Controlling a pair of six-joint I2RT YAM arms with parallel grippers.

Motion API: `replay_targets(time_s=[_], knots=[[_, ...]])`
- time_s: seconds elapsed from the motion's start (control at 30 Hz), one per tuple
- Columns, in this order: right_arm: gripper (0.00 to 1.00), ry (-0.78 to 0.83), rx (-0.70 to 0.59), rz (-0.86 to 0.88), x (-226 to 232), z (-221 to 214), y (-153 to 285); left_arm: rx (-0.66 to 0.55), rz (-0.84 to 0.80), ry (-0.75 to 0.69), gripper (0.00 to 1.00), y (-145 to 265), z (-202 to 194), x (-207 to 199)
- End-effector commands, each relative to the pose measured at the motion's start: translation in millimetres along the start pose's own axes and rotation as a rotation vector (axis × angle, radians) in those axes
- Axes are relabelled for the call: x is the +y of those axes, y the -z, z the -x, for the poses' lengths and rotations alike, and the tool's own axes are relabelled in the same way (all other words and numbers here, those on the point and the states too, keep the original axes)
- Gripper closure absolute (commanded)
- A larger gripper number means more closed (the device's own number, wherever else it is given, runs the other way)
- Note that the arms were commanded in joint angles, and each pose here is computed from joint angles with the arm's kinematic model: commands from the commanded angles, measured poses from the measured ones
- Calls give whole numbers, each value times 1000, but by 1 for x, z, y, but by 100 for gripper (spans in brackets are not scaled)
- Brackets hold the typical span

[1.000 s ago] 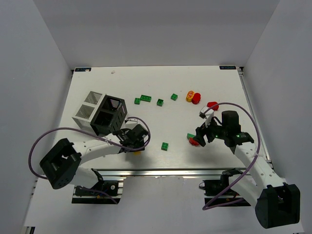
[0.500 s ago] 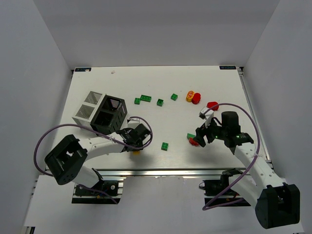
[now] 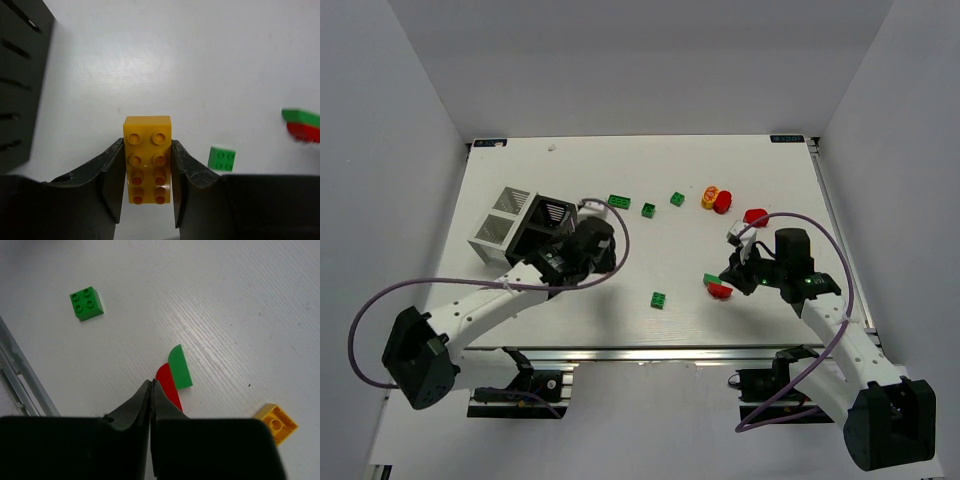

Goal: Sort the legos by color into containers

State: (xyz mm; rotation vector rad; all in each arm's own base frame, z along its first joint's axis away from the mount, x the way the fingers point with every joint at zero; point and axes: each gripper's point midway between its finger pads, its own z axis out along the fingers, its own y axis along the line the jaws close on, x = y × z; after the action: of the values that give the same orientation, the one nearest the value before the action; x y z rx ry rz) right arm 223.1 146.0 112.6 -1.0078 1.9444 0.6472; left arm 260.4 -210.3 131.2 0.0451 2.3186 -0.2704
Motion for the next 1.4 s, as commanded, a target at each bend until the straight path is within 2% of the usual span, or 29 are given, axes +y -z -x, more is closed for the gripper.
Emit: replay_targets(time_s=[0.0, 0.17, 0.37, 0.6, 0.83, 1.1, 1.37], knots=[[99, 64, -85, 44, 5, 27, 1, -91, 21, -19, 95, 18, 54, 29], [100, 77, -98, 51, 5, 32, -2, -231, 45, 51, 94, 36, 118, 72], [100, 91, -115, 71, 8, 38, -6, -362, 144, 50, 95, 39, 167, 129], [100, 105, -119, 91, 12, 43, -9, -495, 256, 100, 95, 37, 195, 195], [100, 113, -123, 91, 12, 45, -9, -590, 309, 34, 96, 18, 219, 220], [100, 111, -123, 77, 11, 44, -8, -550, 388, 34, 95, -20, 218, 244], [100, 109, -139, 72, 11, 51, -6, -537, 436, 64, 95, -35, 223, 267]])
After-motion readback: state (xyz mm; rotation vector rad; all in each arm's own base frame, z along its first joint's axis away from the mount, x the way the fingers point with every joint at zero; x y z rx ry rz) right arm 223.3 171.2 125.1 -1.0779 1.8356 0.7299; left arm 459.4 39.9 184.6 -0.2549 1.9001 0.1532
